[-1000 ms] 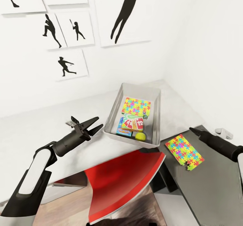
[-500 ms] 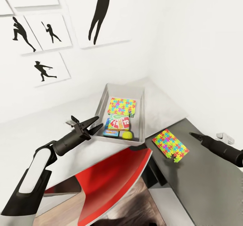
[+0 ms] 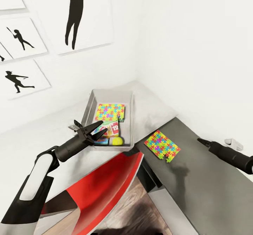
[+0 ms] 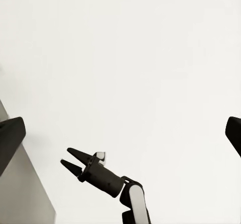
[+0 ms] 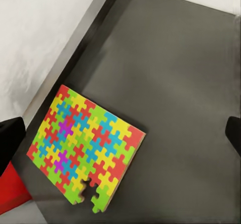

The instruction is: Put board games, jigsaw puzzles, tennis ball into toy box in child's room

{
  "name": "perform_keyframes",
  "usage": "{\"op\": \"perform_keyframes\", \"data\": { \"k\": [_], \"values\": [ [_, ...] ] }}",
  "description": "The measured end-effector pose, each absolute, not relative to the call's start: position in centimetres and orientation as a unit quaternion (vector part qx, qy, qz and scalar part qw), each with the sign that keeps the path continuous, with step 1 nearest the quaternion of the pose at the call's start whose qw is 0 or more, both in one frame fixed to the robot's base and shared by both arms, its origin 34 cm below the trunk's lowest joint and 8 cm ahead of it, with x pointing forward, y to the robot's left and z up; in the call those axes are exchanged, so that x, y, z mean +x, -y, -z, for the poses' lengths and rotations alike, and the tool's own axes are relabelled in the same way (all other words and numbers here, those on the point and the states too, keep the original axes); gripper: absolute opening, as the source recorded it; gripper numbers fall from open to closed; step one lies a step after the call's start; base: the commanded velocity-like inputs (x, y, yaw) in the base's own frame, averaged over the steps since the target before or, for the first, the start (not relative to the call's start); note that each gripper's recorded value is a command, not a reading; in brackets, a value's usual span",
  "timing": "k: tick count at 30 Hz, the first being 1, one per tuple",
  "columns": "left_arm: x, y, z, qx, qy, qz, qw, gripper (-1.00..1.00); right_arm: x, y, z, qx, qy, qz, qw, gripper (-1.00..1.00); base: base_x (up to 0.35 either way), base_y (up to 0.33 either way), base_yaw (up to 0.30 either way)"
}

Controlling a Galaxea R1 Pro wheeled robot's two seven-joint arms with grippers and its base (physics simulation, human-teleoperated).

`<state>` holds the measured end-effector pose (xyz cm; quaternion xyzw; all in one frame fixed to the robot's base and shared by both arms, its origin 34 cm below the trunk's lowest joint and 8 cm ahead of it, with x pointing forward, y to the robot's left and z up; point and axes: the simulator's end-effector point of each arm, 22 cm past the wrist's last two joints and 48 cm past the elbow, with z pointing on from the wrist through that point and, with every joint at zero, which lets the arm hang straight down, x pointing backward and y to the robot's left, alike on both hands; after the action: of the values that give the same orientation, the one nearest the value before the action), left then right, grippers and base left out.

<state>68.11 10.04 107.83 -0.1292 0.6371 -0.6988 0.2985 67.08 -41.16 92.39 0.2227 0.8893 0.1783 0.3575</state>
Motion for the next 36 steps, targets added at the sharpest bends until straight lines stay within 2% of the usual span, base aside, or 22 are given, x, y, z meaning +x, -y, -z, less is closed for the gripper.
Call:
{"op": "perform_keyframes", "data": {
  "k": [20, 36],
  "values": [
    [68.4, -8.8, -107.3, -0.128, -0.658, 0.682, 0.291, 1.00, 66.8, 40.8, -92.7, 0.221, -0.889, -0.187, 0.355, 1.00, 0.000, 0.000, -0.281],
    [70.8, -2.6, -104.3, -0.106, -0.761, 0.584, 0.263, 1.00, 67.0, 36.6, -93.7, 0.185, -0.882, -0.257, 0.350, 1.00, 0.000, 0.000, -0.281]
  ]
}}
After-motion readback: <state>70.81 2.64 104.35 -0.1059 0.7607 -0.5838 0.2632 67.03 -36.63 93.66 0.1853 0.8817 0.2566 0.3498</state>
